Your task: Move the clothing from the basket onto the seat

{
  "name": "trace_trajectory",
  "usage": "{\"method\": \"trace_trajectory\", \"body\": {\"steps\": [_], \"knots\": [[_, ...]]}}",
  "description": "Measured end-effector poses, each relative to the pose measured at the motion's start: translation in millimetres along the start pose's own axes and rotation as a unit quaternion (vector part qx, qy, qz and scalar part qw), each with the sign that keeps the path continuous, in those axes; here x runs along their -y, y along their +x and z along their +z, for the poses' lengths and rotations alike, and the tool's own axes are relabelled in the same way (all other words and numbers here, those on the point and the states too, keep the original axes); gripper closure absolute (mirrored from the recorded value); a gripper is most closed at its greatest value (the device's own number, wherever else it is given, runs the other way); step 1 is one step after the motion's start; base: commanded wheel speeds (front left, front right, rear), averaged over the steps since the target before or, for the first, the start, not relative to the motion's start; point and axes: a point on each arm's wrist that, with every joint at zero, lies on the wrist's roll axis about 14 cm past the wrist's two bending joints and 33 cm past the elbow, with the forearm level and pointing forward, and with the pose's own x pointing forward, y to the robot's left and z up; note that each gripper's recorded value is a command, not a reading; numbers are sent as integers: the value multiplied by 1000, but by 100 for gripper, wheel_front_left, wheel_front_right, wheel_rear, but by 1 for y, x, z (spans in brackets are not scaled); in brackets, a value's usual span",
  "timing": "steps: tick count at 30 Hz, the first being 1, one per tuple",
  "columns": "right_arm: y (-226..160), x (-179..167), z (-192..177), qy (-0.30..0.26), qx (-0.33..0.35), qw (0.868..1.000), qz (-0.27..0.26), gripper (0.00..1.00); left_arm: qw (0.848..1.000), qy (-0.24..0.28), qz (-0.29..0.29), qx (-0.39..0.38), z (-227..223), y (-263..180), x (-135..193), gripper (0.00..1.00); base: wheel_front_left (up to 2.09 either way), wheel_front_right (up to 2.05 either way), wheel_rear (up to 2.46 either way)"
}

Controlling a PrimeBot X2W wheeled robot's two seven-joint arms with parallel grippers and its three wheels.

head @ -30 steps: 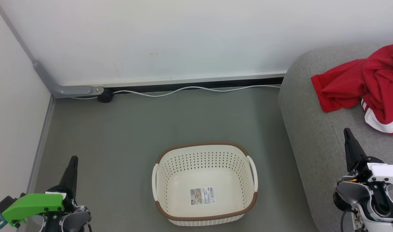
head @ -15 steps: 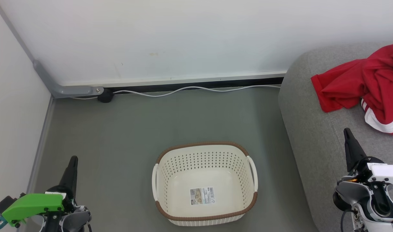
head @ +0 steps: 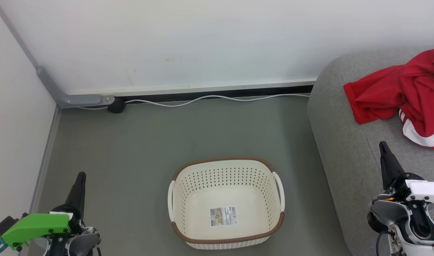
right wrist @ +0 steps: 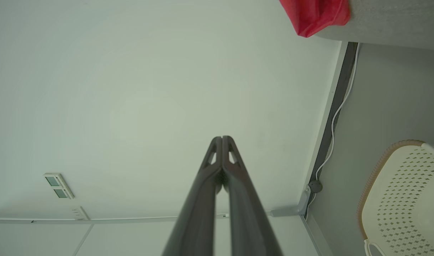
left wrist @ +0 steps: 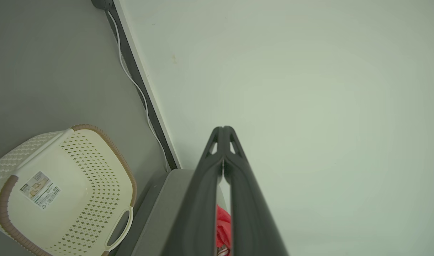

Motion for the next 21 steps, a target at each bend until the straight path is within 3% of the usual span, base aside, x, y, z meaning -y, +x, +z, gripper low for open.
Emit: {"method": "trace_trajectory", "body": {"steps": [21], "knots": [[0, 0, 0, 0, -2, 1000, 0, 100, 1000, 0, -1, 0, 0, 0, 0, 100, 0, 0, 0]]}}
